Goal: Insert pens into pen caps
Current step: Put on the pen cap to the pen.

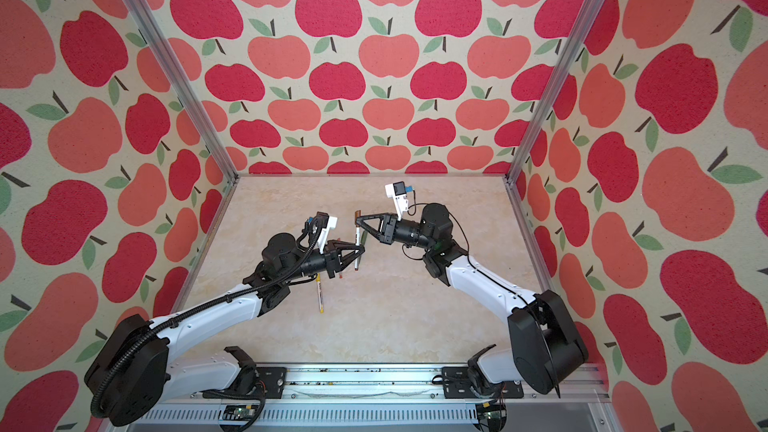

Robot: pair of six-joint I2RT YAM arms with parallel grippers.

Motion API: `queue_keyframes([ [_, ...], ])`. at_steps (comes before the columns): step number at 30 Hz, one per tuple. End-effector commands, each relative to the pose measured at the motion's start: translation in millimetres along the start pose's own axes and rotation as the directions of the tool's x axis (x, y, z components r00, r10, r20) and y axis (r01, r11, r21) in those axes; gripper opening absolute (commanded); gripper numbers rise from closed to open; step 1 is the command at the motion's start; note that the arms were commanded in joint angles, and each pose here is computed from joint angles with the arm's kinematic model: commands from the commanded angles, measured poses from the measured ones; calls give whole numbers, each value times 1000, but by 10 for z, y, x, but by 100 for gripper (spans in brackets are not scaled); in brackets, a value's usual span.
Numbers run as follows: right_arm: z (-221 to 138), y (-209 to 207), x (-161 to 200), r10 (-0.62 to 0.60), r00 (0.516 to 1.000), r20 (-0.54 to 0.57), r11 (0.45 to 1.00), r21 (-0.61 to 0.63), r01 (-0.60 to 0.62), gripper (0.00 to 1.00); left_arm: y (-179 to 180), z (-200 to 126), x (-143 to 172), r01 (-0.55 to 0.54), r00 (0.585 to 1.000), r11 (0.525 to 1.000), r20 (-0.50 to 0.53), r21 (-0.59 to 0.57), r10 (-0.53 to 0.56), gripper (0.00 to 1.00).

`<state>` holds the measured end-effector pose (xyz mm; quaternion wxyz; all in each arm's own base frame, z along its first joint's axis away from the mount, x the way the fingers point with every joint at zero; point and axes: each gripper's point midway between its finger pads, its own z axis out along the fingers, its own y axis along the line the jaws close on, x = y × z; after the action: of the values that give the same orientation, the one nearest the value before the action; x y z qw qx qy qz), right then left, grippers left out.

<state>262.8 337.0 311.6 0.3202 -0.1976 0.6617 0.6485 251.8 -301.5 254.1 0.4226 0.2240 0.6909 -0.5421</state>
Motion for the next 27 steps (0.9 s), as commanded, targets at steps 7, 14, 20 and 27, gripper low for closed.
queue_keyframes([
  [7, 23, 55, 321, 4, 992, -125, 999, -36, -8, 8, -147, -36, -420, -144, 981, 989, 134, 17, 141, 0],
  [14, -8, 192, 313, -87, 991, -105, 992, -96, 77, 9, -181, -26, -433, -147, 980, 988, 141, 41, 140, 0],
  [20, -15, 267, 270, -120, 990, -80, 986, -129, 109, 9, -202, -39, -438, -154, 978, 987, 152, 50, 145, 0],
  [27, 16, 253, 291, -107, 991, -85, 986, -140, 95, 10, -252, -54, -494, -187, 965, 980, 199, 71, 170, 0],
])
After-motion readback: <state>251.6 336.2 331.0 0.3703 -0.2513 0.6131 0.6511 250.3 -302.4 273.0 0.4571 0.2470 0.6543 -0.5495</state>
